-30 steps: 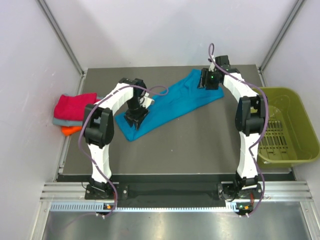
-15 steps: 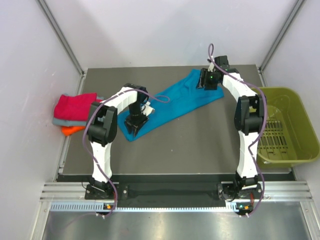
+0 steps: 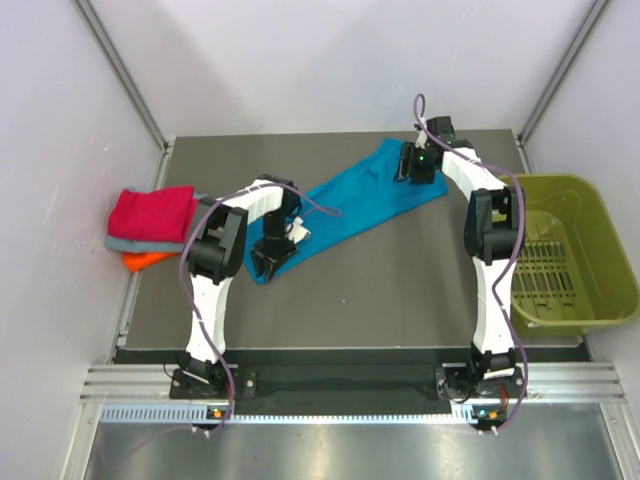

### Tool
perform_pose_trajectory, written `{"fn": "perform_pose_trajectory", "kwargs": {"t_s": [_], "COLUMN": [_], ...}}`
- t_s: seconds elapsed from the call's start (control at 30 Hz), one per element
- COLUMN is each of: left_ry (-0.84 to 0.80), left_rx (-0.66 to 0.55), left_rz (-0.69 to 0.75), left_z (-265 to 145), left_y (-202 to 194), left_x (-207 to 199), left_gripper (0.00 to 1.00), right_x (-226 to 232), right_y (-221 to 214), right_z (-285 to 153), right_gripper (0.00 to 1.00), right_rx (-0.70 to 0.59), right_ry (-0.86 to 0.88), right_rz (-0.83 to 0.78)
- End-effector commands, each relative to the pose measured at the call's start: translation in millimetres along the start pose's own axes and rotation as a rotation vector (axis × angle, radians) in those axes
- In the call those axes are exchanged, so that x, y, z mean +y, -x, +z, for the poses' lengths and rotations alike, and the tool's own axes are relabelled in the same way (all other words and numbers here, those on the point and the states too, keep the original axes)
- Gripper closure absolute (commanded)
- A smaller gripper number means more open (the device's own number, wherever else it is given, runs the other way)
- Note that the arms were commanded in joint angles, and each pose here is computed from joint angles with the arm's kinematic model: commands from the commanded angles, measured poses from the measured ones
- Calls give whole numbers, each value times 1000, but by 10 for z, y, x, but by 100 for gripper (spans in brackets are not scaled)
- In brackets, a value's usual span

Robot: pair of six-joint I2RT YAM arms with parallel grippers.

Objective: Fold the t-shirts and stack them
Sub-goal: Fold the tshirt

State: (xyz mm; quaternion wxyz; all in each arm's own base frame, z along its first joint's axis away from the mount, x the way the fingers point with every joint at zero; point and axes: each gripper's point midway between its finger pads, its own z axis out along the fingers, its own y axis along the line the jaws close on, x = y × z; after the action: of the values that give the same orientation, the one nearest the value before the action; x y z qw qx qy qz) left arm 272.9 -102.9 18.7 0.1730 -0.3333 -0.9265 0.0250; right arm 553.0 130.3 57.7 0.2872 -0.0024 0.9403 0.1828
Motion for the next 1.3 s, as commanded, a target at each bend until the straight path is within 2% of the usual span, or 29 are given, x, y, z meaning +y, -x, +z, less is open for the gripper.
{"fn": "perform_pose_trajectory", "kwargs": {"t_s": [0.0,0.2,0.23,0.37,0.5,0.67,0.8,0.83,1.13,1.27], "left_ry": [-54,-79,-83,-87,-84,-93,-113,-122,-130,-144], "left_rx": [138,178,182,186,173,174,176,173,161,122], "left_rz": [34,55,60,75,94,99,101,118,206,249], "left_z": [-66,10,18,15,-40,-24,-9,-7,-16,-80], "left_y": [-261,-300,-308,-300,-258,-246,-241,-225,-143,-63], "left_x": [-148,-272,-298,-353,-404,-436,-489,-539,-893,-1076], "left_gripper": [60,73,79,85,91,95,97,100,100,100], "right_x": [-69,-373,-426,-582,-692,-771,-804,-812,-747,-636], "right_y": [391,557,574,501,317,297,340,311,107,200], "right_z": [-143,-143,-137,-97,-146,-228,-189,-152,107,182], "right_gripper": [44,48,50,69,67,63,63,67,70,70], "right_rx": [-105,-147,-152,-121,-68,-62,-64,-53,6,-16], "right_ry": [-25,-166,-189,-264,-315,-328,-324,-321,-267,-235], "right_rz": [-36,-48,-49,-47,-49,-37,-43,-40,-29,-42]}}
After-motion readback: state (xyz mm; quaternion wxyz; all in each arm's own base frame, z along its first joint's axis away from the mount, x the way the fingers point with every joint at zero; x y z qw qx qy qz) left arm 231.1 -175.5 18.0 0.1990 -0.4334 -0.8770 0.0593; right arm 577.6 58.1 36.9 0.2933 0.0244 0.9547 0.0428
